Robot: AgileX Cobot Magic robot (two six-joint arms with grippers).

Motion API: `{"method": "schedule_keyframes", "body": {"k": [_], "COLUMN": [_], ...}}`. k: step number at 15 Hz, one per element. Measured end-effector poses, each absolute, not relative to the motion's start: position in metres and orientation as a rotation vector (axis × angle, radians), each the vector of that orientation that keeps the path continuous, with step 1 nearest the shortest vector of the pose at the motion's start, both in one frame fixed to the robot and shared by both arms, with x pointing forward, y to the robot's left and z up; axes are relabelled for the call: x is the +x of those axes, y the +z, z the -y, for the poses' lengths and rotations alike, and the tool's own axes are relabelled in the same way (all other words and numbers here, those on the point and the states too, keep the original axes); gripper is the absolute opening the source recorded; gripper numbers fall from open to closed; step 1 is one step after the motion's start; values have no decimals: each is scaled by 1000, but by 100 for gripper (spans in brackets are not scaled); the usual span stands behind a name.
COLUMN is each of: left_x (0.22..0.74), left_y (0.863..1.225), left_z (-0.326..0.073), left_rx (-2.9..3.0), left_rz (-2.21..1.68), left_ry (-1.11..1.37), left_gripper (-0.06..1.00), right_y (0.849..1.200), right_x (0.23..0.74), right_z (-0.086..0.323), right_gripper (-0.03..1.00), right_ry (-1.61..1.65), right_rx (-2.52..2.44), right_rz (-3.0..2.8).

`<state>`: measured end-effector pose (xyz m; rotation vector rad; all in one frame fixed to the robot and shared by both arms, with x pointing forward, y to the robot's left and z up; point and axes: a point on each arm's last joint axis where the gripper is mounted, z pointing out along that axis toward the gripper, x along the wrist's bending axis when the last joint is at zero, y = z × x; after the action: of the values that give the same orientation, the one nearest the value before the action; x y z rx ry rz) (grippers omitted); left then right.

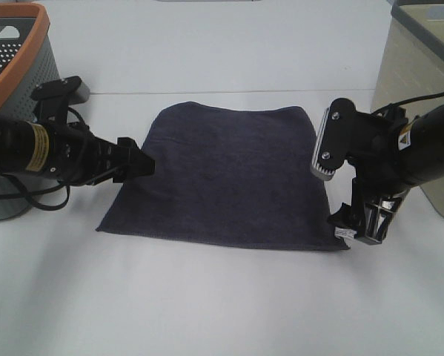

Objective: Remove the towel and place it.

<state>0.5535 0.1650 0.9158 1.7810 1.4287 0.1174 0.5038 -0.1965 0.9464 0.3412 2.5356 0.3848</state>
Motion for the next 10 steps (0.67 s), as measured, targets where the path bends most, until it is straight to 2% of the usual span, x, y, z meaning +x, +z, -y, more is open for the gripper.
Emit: {"method": "schedule_keyframes", "body": {"k": [2, 5, 7, 8, 9, 10], "left_x": [562, 585, 595, 599, 599, 598], "left_y": [942, 992, 1032, 1072, 1072, 1099], "left_z": [-163, -166, -168, -174, -174, -188], "left_rx": [1735, 1698, 1672, 1662, 1662, 1723], "left_rz": [-1371, -1304, -1286, -1278, -1278, -1350], "left_ry": [180, 398, 615, 880, 880, 1134], "left_gripper": [75, 75, 74, 74, 74, 74], "right_y": [976, 1040, 1081, 1109, 1109, 1127], "right_x": [500, 505, 507, 510, 510, 514], "right_z": [198, 195, 194, 193, 193, 193], "right_gripper": [96, 96, 96, 95, 95, 95], "right_ry": [446, 669, 897, 1112, 1112, 1256], "right_rx": [327, 448, 645, 832, 832, 972], "right_rz": [-2426, -2147, -1950, -1776, -1776, -1662]}}
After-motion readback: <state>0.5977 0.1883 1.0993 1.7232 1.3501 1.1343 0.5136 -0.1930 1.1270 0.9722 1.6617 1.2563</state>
